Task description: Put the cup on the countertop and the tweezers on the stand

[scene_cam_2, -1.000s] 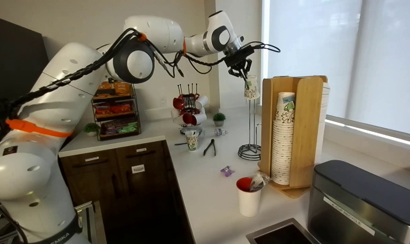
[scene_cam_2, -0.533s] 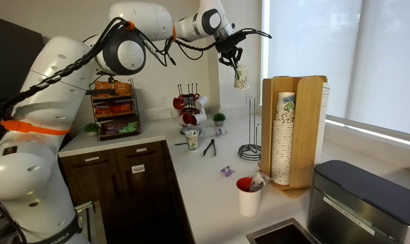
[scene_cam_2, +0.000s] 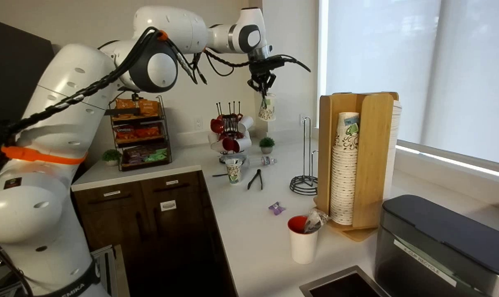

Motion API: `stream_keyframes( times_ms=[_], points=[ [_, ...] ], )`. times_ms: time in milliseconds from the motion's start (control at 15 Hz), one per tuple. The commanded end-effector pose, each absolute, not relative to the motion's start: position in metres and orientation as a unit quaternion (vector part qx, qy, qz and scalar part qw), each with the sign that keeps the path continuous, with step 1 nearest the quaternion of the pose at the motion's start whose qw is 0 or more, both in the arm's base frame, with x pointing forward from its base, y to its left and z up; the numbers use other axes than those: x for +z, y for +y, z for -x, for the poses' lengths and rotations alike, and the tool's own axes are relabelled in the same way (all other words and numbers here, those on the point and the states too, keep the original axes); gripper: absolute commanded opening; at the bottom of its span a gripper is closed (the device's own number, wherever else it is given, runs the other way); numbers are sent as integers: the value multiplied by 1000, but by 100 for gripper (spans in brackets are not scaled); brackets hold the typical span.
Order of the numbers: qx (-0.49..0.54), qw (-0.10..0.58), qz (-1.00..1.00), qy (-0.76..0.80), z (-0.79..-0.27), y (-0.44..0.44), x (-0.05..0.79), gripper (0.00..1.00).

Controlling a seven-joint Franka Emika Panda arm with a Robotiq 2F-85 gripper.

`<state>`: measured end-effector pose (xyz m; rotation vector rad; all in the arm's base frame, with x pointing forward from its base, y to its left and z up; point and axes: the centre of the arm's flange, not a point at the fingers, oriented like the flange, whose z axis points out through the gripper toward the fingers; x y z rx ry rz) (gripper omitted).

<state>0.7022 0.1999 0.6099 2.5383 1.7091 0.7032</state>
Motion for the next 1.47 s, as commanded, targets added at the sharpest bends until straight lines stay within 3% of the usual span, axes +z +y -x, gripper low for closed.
stream_keyframes(
  times_ms=[0,133,467,533,1200,1267,1400],
  points=[
    [179,-14,-820,544,-712,220,549,2],
    [185,-18,-816,548,-712,216,554,6],
    [170,-27,-818,549,-718,219,529,6],
    [155,-11,-819,553,-718,224,522,2],
    [48,165,-798,578,-728,298,399,2],
    [50,133,-807,574,-729,296,397,2],
    [51,137,-799,584,-718,295,393,6]
  ],
)
